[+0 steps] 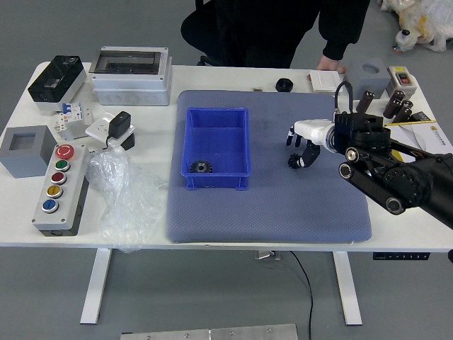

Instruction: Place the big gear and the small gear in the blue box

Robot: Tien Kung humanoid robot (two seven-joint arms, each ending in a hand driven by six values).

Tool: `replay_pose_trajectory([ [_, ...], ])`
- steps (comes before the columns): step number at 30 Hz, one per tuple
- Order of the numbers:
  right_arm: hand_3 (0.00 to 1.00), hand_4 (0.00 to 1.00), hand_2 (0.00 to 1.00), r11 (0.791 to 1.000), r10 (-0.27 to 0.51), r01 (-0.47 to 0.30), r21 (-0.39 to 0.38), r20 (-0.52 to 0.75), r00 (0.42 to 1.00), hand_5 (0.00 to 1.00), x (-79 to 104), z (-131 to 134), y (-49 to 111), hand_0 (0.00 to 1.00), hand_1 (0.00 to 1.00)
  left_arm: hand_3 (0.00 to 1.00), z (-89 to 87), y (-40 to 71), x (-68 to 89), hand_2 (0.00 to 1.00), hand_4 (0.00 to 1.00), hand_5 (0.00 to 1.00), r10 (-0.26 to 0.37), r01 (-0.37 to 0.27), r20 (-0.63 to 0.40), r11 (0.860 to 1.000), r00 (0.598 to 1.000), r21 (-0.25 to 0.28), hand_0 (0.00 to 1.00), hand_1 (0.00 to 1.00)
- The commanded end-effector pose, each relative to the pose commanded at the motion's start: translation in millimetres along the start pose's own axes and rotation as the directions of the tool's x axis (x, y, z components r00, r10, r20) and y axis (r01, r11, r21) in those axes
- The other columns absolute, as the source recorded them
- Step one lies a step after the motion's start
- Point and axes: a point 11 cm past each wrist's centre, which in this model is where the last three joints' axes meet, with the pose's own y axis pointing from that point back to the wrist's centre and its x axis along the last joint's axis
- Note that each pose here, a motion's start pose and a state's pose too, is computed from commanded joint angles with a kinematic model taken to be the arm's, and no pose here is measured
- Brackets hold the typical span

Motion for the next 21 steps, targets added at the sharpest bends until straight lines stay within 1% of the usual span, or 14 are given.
replay_pose_trajectory([
  [21,0.687,0.718,0.702,1.0,-0.018,0.019,-0.004,0.019,1.0,0.04,-9.8,1.8,-2.6,0.515,0.535,0.777,1.1,-0.7,-2.5,0.826,0.6,0.374,-0.004,0.004,-0.001,1.0,1.0,-0.002,0.861,0.83],
])
